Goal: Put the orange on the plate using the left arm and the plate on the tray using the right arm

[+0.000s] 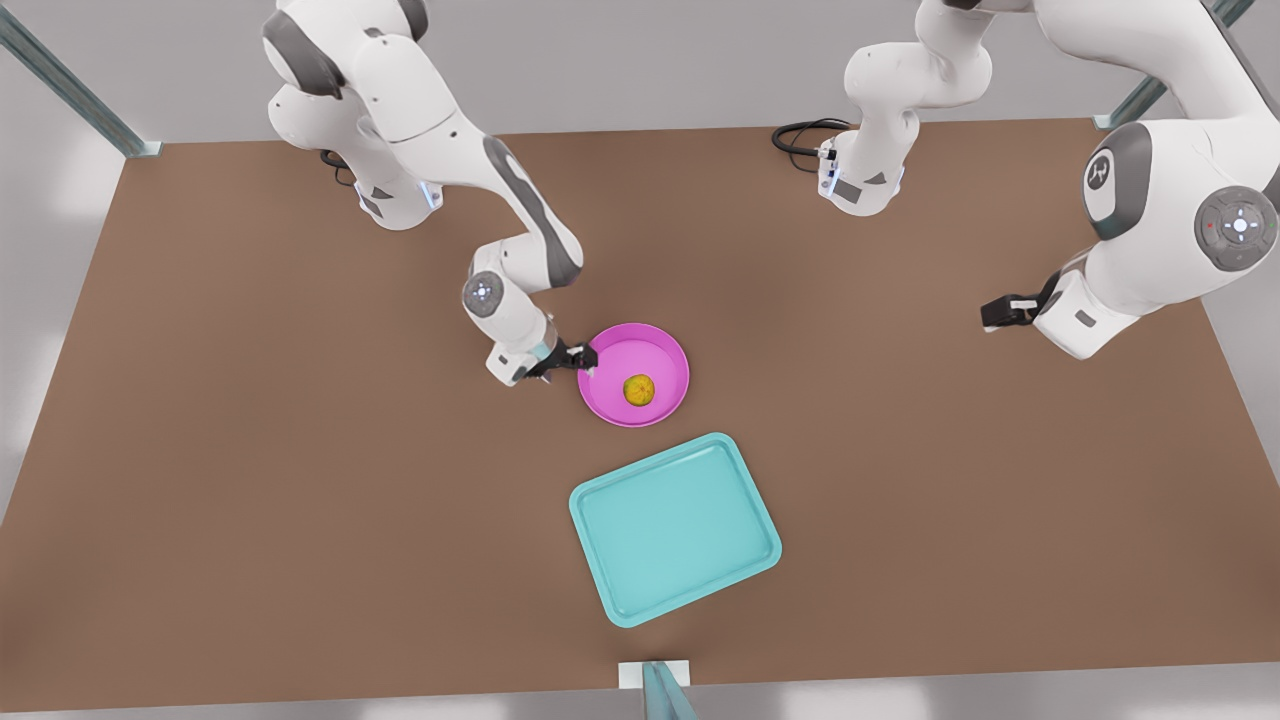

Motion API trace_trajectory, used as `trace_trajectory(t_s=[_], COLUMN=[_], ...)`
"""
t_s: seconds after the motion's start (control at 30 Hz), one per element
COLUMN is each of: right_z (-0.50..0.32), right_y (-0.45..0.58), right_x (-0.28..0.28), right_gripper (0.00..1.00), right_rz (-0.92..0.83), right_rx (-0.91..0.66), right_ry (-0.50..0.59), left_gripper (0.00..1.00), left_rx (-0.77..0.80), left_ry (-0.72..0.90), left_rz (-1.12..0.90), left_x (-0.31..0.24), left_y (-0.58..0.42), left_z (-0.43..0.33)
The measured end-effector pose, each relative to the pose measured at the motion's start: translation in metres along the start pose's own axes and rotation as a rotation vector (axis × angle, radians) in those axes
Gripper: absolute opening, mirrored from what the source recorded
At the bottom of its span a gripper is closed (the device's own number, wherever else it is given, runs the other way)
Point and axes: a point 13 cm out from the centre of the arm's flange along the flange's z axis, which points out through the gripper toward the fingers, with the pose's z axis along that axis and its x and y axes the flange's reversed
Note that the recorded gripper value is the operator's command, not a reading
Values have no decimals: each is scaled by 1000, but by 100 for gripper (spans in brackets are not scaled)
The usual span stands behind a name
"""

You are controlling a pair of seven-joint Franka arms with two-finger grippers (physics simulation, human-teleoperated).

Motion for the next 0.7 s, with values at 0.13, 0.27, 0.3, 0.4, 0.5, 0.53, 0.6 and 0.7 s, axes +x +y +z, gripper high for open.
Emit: trace_trajectory(t_s=[0.13,0.27,0.3,0.4,0.5,0.53,0.6,0.7], right_z=[14,22,22,23,22,21,20,20], right_y=[6,7,7,6,7,8,10,10], right_x=[-1,-1,-1,-2,-3,-5,-6,-7], right_gripper=[100,97,85,68,50,44,36,30], right_rz=[12,25,28,36,43,44,47,51], right_rx=[2,5,5,5,4,1,-1,-3], right_ry=[-9,-11,-12,-14,-17,-19,-21,-22], left_gripper=[100,100,100,100,100,100,100,100], left_rx=[-4,-7,-7,-8,-9,-9,-10,-10], left_ry=[-11,-16,-17,-19,-20,-21,-24,-24], left_rz=[31,56,62,76,88,92,98,107], left_x=[-2,-3,-4,-4,-4,-4,-3,-2], left_y=[1,1,1,2,2,2,2,2], left_z=[-2,-2,-2,-2,-2,-3,-5,-5])
